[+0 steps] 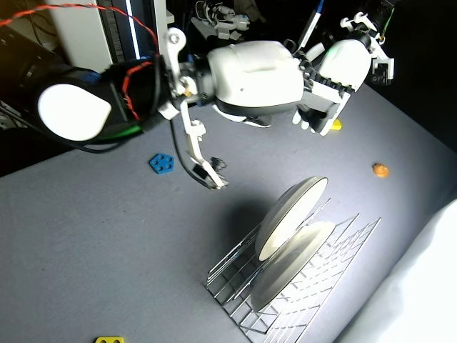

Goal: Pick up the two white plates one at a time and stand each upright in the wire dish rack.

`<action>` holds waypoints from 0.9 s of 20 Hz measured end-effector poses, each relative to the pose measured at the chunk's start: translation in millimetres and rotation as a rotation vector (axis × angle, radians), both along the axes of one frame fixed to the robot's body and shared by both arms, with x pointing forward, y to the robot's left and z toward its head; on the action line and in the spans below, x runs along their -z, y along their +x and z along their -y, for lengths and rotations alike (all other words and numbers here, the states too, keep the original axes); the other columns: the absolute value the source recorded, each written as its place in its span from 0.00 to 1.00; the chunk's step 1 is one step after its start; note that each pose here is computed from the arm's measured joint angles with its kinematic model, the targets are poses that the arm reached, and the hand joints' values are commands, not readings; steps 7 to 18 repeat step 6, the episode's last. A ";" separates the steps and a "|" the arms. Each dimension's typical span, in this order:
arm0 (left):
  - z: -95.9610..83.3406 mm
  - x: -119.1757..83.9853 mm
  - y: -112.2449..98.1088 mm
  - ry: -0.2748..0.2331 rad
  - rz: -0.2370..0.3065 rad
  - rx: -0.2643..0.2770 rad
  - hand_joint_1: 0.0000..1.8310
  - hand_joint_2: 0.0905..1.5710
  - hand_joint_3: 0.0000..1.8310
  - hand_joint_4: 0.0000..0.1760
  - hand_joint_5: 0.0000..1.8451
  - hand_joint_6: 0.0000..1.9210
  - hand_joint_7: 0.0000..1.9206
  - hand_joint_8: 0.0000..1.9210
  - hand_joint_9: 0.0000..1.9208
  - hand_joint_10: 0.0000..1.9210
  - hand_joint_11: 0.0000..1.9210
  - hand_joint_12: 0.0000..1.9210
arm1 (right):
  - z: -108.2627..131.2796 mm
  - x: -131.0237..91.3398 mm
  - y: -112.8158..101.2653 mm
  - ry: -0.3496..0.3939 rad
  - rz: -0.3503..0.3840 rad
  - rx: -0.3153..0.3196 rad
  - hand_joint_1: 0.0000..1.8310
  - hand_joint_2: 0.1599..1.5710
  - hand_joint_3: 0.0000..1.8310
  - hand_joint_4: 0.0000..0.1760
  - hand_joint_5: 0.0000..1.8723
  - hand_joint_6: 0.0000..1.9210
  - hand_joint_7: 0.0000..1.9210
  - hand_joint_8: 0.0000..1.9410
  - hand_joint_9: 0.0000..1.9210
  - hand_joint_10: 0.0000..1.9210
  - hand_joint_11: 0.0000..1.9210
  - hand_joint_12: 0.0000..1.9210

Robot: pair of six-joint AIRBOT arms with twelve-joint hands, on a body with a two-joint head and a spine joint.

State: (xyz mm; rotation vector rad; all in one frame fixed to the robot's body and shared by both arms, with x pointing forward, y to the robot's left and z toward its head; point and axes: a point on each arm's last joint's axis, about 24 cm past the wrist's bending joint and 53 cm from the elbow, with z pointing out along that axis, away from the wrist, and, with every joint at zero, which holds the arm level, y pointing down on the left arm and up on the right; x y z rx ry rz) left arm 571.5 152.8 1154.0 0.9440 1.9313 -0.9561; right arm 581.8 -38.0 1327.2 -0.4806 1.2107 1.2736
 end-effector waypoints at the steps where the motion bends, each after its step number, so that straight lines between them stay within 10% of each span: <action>1: 0.3 -0.8 0.3 -0.004 -0.001 -0.002 0.04 0.75 0.00 0.00 0.36 0.08 0.35 0.19 0.31 0.33 0.15 0.69 | 2.8 1.6 0.6 -0.010 0.003 0.007 0.68 0.58 0.00 0.00 0.21 0.74 0.30 0.65 0.39 0.59 0.40 0.70; 4: 0.5 -1.1 0.4 -0.004 0.000 -0.002 0.10 0.76 0.00 0.00 0.23 0.57 0.25 0.69 0.23 0.81 0.16 0.94 | 7.1 13.3 0.4 -0.048 0.004 0.015 0.67 0.58 0.00 0.00 0.23 0.74 0.35 0.82 0.42 0.78 0.45 0.82; 6: 1.0 -1.5 0.2 -0.007 0.000 -0.001 0.10 0.77 0.00 0.00 0.19 0.54 0.24 0.69 0.22 0.84 0.15 1.00 | 4.6 21.3 -2.8 -0.080 0.016 0.005 0.65 0.58 0.00 0.00 0.26 0.96 0.39 0.95 0.45 0.90 0.48 0.90; 18: 1.0 -1.5 0.2 -0.007 0.000 -0.001 0.10 0.77 0.00 0.00 0.19 0.54 0.24 0.69 0.22 0.84 0.15 1.00 | 4.6 21.3 -2.8 -0.080 0.016 0.005 0.65 0.58 0.00 0.00 0.26 0.96 0.39 0.95 0.45 0.90 0.48 0.90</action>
